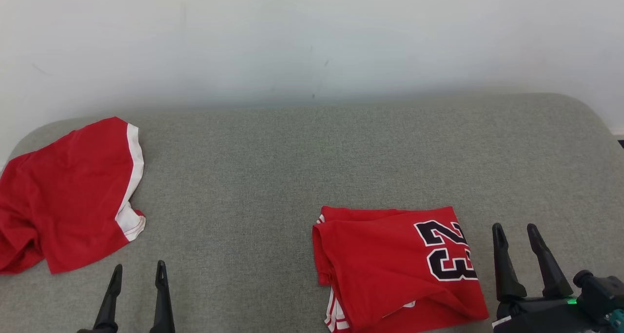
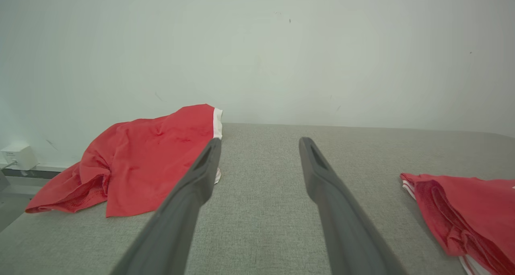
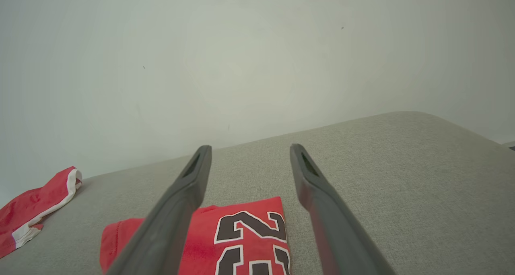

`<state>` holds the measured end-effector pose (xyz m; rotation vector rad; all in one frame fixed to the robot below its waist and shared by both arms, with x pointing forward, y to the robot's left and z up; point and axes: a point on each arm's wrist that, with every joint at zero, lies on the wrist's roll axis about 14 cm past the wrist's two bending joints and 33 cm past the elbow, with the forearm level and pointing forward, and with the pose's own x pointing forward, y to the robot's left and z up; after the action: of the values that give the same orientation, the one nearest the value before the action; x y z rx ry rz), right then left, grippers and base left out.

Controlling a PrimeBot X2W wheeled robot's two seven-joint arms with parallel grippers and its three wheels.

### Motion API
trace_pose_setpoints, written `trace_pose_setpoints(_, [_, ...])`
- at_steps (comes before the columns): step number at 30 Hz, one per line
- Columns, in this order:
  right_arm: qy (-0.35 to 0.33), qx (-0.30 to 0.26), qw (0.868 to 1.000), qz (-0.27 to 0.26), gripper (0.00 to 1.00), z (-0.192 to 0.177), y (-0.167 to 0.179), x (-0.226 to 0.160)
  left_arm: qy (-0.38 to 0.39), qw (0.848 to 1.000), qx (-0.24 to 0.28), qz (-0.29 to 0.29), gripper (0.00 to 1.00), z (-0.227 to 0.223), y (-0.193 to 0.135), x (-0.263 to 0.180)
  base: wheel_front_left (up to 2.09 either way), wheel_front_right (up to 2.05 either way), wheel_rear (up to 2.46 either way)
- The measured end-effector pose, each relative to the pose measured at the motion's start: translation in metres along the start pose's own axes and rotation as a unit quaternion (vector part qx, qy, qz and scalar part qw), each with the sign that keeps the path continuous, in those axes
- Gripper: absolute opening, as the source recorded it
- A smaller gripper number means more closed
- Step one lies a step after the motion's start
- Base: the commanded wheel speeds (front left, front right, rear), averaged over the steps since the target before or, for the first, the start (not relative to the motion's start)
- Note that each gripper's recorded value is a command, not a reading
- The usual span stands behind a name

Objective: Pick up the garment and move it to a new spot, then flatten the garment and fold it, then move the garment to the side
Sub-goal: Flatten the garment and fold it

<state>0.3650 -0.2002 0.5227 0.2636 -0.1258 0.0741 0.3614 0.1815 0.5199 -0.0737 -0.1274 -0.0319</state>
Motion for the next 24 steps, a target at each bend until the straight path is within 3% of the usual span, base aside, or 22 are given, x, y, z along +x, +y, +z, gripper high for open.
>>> trace_pose_setpoints(24, [0.036,-0.032,0.998,0.040,1.00,-0.020,0.026,-0.017,0.007,1.000,0.009,-0.016,1.00,-0.002,-0.001,-0.019,0.00,0.00,0.00])
